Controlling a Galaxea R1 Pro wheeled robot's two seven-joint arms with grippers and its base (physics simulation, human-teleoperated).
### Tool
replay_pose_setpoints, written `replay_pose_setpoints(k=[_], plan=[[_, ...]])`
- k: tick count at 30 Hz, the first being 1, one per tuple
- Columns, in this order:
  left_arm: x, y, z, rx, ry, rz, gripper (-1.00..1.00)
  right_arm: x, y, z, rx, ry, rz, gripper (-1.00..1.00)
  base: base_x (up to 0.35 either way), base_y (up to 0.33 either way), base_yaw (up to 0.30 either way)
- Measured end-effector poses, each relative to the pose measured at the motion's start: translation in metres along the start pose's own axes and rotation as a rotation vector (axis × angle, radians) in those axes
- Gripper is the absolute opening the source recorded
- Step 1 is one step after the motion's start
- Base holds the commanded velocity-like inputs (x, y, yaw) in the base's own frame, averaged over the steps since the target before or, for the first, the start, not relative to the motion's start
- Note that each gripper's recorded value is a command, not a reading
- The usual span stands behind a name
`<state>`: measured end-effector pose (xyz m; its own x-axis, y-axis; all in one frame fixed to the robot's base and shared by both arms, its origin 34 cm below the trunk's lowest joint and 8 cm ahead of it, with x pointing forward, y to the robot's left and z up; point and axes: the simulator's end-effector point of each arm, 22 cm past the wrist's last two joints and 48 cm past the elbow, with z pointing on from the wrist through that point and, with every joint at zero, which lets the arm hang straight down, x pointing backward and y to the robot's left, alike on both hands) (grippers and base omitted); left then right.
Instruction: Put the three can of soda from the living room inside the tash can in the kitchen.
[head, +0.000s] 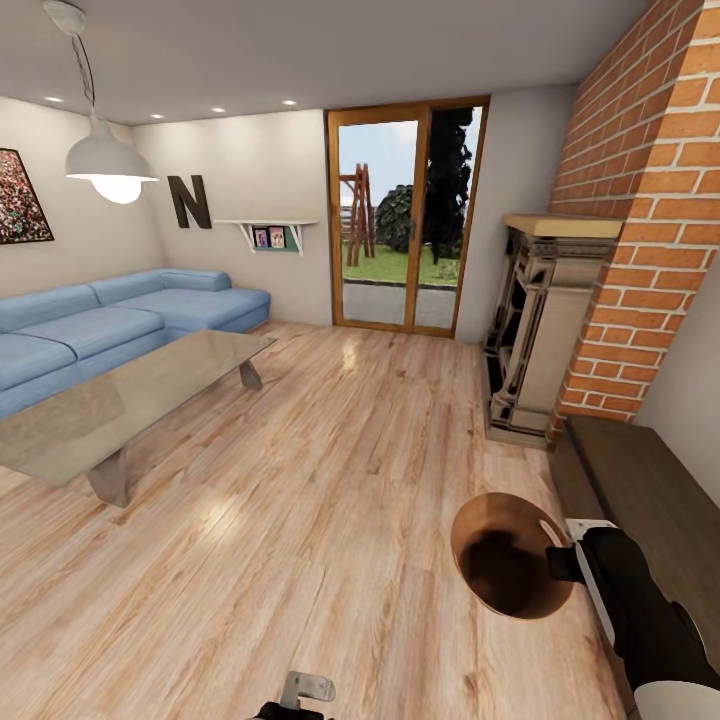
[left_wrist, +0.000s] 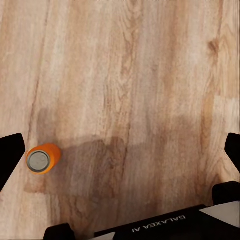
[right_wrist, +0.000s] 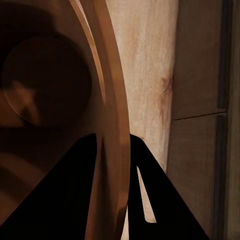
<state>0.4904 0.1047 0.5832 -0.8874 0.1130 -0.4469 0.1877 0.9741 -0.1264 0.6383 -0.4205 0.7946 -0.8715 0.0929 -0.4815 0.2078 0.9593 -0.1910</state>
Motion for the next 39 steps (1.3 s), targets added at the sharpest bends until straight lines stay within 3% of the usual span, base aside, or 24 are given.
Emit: replay_pose_setpoints(k=[14,19,26,39], plan=[[0.008,-0.006,0.001,0.03,0.023,-0.002,1.0,0.0,0.0,0.0,-0.001,0.0,0.0,-1.0,0.0,0.0,0.0],[0.026,-0.003,0.003,0.023,0.066,-0.008,1.0,0.0,0.0,0.0,-0.001,0.0,0.0,-1.0,0.0,0.0,0.0],[0.05,0.01,0.009,-0.012,0.149,-0.096,1.0,0.0,0.001,0.0,-0.001,0.0,-0.002,-1.0,0.0,0.0,0.0],[0.06,0.015,0.012,-0.03,0.178,-0.121,1.0,0.005,0.007,0.006,-0.004,0.014,-0.017,-1.0,0.0,0.0,0.0]])
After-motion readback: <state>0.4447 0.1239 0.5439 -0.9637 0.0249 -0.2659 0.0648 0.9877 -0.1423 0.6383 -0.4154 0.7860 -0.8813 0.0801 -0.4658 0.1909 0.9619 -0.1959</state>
